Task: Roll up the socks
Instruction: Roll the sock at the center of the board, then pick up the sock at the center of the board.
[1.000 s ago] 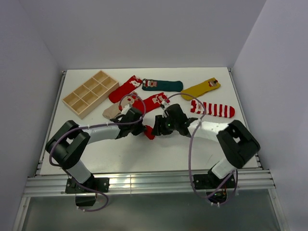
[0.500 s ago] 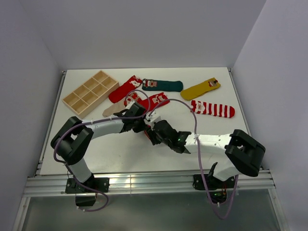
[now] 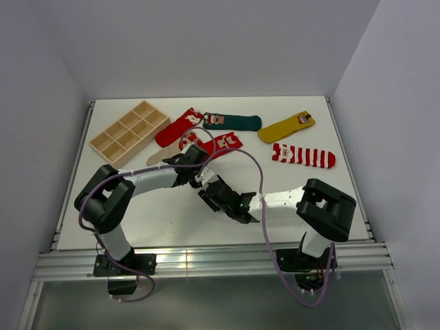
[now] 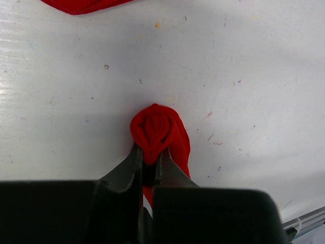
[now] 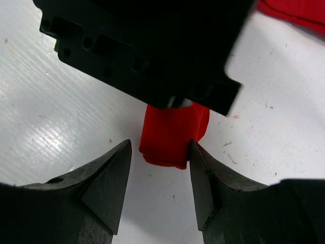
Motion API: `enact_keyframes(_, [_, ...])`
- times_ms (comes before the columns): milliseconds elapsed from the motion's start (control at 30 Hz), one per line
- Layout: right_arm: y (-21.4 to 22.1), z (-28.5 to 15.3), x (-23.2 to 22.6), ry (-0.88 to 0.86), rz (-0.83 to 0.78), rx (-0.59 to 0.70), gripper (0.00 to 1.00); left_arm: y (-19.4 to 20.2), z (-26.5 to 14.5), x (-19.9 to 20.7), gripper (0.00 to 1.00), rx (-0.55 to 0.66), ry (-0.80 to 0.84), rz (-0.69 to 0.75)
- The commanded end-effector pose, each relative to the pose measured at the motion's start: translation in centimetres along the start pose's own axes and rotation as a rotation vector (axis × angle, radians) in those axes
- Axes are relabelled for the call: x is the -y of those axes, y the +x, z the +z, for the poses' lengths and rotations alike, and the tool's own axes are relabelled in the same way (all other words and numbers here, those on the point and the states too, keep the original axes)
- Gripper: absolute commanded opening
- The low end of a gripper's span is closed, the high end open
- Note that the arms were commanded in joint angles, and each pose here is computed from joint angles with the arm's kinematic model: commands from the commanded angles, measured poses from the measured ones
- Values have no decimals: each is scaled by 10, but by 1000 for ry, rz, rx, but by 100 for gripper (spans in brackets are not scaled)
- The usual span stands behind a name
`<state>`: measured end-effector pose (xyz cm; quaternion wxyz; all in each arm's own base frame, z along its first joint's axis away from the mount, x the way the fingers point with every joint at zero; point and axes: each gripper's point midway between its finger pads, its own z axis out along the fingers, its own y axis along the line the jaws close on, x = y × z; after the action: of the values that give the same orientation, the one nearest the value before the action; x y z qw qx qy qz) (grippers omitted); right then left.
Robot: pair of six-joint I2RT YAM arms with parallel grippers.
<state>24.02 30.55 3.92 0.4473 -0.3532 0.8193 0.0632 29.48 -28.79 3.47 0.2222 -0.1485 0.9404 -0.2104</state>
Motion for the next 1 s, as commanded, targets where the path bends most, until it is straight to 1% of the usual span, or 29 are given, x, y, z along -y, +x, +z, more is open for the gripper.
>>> enact_keyframes(0, [-26,7,-5,32,-9,70,56,26,10,-34,0,-95,-116,56])
enact_keyframes(67, [-22,9,-8,43,-23,58,56,26,10,-33,0,-100,-114,59])
enact_keyframes(167, [-13,12,-7,68,-33,38,52,26,10,-33,0,-104,-110,60])
enact_keyframes(267, [-7,12,-8,66,-14,30,31,27,10,-31,0,-107,-102,62])
enact_keyframes(300, [-6,11,-10,53,-11,26,18,28,10,-32,1,-110,-102,60])
enact_keyframes(367, [-2,11,-10,36,18,14,8,29,9,-31,1,-109,-94,61])
enact_keyframes(400, [-2,10,-13,2,38,13,0,28,9,-30,4,-106,-89,56])
enact_keyframes(467, [5,10,-9,-28,101,-7,0,27,6,-27,8,-99,-71,57])
enact_keyframes(500, [2,8,-7,-48,130,-2,0,26,6,-25,15,-96,-64,58])
enact_keyframes(533, [5,7,-13,-108,154,-13,0,25,5,-25,18,-91,-62,58])
enact_keyframes(567, [9,7,-13,-129,185,-26,0,25,4,-25,24,-88,-60,56])
enact_keyframes(600, [10,9,-5,-130,219,-35,0,24,3,-24,28,-81,-55,50])
enact_keyframes(633, [12,7,-10,-185,241,-49,0,22,2,-22,32,-71,-44,44])
enact_keyframes(667, [14,7,-10,-203,278,-61,0,22,0,-22,36,-67,-34,36])
enact_keyframes(700, [13,8,-4,-218,317,-58,0,22,-1,-20,44,-63,-26,22])
enact_keyframes(733, [15,8,-3,-236,344,-61,0,20,-2,-18,49,-53,-16,12])
enact_keyframes(767, [18,4,-10,-299,381,-77,0,19,-4,-18,52,-44,-9,4])
enact_keyframes(800, [17,5,-9,-316,403,-71,0,19,-5,-19,60,-38,-7,-11])
enact_keyframes(833, [18,7,-1,-317,438,-73,0,18,-6,-18,64,-30,0,-21])
enact_keyframes(867, [20,4,-6,-364,466,-87,0,14,-9,-17,68,-12,10,-28])
enact_keyframes(967, [25,5,2,-394,551,-104,0,9,-15,-16,80,23,26,-71])
